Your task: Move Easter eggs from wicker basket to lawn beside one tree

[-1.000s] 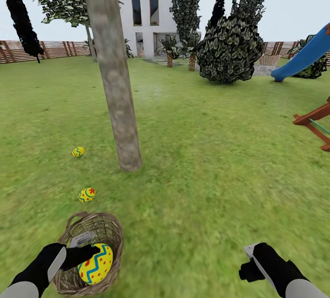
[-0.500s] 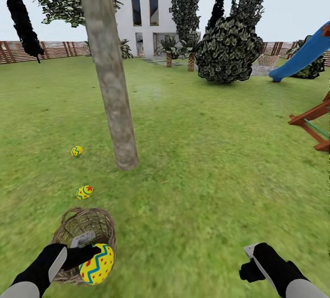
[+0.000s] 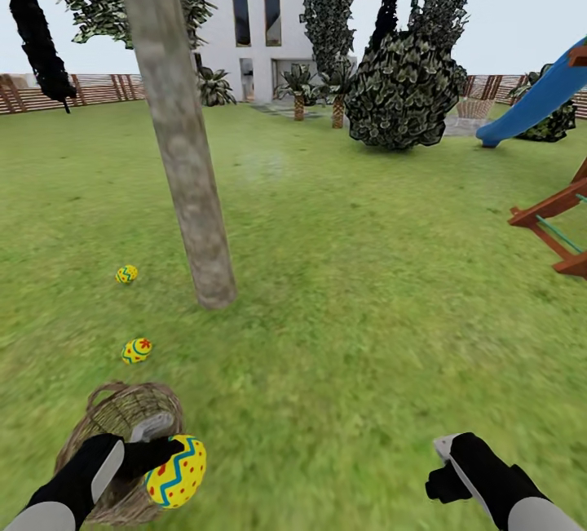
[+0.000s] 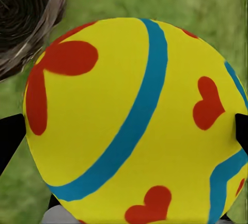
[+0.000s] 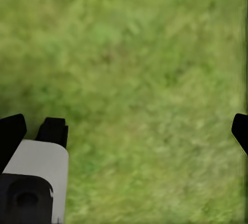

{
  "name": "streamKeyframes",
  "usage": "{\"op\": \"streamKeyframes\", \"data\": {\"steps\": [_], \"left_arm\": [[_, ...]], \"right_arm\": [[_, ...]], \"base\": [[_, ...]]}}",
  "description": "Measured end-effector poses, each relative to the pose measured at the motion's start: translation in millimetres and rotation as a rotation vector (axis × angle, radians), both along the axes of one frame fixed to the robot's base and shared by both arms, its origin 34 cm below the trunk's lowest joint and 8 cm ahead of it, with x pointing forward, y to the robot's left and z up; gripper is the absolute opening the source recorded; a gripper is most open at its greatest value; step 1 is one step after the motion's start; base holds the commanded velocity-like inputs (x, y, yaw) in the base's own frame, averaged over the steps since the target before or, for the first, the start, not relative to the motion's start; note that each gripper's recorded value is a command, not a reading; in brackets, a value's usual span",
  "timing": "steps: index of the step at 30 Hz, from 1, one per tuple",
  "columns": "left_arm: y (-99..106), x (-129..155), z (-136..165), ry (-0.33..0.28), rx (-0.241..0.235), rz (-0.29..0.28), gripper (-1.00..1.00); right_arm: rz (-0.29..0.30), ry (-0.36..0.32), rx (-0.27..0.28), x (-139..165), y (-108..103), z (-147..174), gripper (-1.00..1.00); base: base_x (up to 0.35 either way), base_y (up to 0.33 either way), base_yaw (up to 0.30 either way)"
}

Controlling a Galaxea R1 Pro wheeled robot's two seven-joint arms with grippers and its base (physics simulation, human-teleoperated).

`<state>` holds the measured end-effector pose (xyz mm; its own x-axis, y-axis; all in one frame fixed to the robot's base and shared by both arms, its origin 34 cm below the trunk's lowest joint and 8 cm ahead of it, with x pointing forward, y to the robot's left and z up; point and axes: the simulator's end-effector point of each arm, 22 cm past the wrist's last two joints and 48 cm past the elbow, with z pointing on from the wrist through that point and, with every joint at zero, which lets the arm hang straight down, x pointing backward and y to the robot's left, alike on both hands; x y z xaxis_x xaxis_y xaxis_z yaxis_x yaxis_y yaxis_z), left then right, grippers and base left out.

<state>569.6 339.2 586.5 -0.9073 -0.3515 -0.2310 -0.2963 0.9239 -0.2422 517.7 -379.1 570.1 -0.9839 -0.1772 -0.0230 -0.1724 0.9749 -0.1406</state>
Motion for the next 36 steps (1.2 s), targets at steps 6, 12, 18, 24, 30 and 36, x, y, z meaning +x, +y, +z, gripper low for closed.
{"op": "streamKeyframes", "data": {"steps": [6,12,18,24,30,36], "left_arm": [[-3,0,9,0.001,-0.004,-0.002,-1.00],[-4,-1,17,0.001,-0.005,-0.003,-1.00],[-4,-1,26,0.001,-0.006,-0.001,-1.00],[-5,-1,35,0.000,-0.010,-0.001,-1.00],[-17,-2,41,0.001,-0.024,-0.006,-1.00],[-30,-3,48,0.004,-0.037,-0.014,-1.00]], "right_arm": [[0.000,0.000,-0.001,0,-1,9,1.00],[-0.001,0.001,-0.001,-1,-1,18,1.00],[-0.016,-0.010,-0.023,2,-23,32,1.00],[-0.190,-0.189,-0.049,50,-106,97,1.00],[-0.176,-0.292,-0.013,87,-97,133,1.00],[-0.176,-0.260,-0.014,76,-96,132,1.00]], "base": [[0.319,-0.104,0.000],[0.290,-0.150,0.000],[0.100,-0.144,0.000],[0.002,-0.002,0.000],[-0.034,-0.033,0.000],[-0.162,-0.271,0.000]]}}
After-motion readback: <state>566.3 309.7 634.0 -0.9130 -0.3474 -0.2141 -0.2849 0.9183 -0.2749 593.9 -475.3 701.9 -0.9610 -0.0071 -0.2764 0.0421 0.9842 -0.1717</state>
